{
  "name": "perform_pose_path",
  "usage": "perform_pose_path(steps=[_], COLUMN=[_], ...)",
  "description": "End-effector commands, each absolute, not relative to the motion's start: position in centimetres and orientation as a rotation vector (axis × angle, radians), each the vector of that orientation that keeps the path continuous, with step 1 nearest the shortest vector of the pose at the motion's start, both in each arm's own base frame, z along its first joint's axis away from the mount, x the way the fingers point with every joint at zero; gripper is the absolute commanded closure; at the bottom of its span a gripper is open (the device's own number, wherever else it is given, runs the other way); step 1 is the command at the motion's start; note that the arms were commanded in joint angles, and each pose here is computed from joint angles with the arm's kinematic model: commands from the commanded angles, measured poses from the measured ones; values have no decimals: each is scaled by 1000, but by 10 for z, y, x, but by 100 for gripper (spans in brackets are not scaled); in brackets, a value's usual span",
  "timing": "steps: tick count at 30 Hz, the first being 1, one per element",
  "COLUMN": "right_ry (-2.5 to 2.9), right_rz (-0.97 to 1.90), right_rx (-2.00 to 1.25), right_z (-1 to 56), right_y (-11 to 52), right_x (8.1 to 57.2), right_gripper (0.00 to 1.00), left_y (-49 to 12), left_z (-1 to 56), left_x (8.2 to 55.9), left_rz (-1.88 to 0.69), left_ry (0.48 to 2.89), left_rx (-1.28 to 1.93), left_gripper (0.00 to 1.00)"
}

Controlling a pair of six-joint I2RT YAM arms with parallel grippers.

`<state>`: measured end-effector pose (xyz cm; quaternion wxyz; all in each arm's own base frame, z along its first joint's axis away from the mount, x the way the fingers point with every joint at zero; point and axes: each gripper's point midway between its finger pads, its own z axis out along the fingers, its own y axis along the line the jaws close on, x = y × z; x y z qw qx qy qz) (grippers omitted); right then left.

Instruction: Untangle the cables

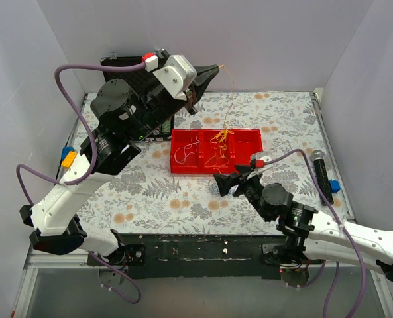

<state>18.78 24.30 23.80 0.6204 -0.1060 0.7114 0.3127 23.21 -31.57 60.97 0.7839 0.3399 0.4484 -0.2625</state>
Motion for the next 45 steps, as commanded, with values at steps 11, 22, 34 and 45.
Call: perform_pose_path(steps=[11, 22, 34, 45], right_ry=[1515, 1738, 1754, 1160], right_rz=[478, 591, 669, 642], right_rx=[-269, -250, -220, -437], right_z=[265, 174, 150, 272], right_y=[268, 255, 237, 243], right_x=[244, 226, 200, 195], right_gripper=[40, 99, 43, 12], left_y=[-298, -271, -259, -273], left_z=[632, 671, 691, 675], left_x=[208, 201, 200, 199], left_rz=[-614, -544, -514, -553], left_ry=[910, 797, 743, 775], left_rx=[741, 654, 601, 664], left_gripper=[100, 100, 100, 100])
